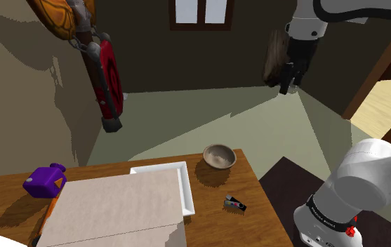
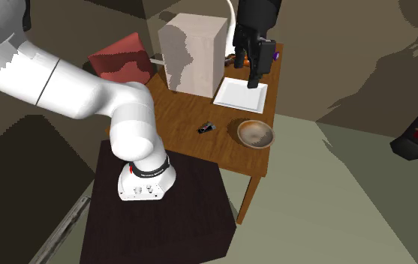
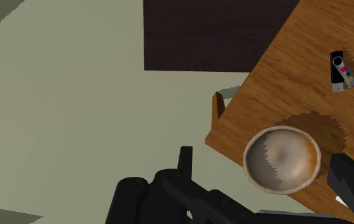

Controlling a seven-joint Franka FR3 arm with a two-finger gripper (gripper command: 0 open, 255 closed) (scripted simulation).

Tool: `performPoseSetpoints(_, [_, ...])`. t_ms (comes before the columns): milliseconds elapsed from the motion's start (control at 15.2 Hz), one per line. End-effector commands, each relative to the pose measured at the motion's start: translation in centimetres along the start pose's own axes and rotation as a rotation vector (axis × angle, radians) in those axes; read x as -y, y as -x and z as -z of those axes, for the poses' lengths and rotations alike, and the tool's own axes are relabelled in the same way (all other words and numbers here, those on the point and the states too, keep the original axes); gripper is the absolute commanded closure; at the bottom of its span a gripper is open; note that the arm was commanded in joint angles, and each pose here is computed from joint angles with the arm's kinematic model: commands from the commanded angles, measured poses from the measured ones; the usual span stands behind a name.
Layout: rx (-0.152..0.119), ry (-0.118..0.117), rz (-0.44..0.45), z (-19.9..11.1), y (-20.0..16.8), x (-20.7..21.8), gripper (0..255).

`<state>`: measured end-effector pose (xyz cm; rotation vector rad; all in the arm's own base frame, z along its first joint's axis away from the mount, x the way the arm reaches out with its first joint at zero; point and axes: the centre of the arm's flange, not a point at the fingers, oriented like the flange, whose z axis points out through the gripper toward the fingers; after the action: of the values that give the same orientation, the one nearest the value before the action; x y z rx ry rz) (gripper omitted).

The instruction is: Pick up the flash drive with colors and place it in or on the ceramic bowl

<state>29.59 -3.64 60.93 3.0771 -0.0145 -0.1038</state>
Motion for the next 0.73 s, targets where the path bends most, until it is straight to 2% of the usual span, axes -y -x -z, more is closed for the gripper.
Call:
performPoseSetpoints(0, [0.000, 0.000, 0.000, 0.0, 0.0, 0.0, 0])
performPoseSetpoints(660, [-0.012, -0.019, 0.061, -10.9, 0.4, 7.1, 0])
